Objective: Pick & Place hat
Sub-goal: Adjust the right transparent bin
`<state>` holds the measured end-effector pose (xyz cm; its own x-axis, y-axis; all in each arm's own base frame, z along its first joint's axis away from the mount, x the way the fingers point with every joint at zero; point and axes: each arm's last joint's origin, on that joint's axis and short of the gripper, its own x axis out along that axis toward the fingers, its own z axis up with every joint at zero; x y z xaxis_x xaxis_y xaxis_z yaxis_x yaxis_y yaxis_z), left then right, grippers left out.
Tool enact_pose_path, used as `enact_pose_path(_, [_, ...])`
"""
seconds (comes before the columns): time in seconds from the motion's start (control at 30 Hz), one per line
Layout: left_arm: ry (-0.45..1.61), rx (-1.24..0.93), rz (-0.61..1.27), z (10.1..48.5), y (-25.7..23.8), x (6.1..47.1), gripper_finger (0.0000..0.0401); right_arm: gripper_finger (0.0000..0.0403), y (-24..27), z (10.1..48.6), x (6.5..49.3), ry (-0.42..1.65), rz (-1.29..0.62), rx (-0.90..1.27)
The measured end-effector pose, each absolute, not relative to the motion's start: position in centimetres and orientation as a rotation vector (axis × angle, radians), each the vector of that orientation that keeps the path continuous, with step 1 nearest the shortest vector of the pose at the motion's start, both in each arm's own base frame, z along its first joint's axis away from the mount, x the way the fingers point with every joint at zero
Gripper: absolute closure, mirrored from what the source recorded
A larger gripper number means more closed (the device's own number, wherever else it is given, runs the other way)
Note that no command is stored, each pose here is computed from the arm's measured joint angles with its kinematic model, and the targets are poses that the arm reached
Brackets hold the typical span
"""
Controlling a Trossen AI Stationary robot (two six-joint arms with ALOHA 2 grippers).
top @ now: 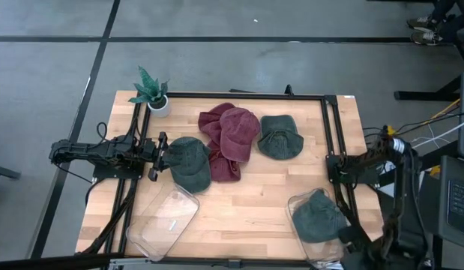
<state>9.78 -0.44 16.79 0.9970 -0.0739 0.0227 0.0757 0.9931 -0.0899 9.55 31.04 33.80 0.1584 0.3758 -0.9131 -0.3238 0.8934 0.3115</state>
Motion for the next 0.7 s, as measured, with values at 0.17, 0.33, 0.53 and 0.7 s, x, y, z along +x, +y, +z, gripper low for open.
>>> enact_pose_path(0.17, [-0.019,-0.091,-0.075,16.8,-0.4,9.8,0.0216,0.0306,33.1,31.9,10.1,1.349,0.553,0.023])
enact_pose_path(0.33, [-0.019,-0.091,-0.075,16.8,-0.4,9.8,0.0216,0.0335,34.3,30.1,10.7,1.362,0.543,-0.02])
enact_pose_path(0.53, [-0.02,-0.091,-0.075,16.8,-0.4,9.8,0.0216,0.0348,35.7,28.0,11.0,1.406,0.549,-0.057])
enact_pose_path(0.7, [-0.02,-0.091,-0.075,16.8,-0.4,9.8,0.0216,0.0359,36.6,25.7,11.3,1.444,0.501,-0.102])
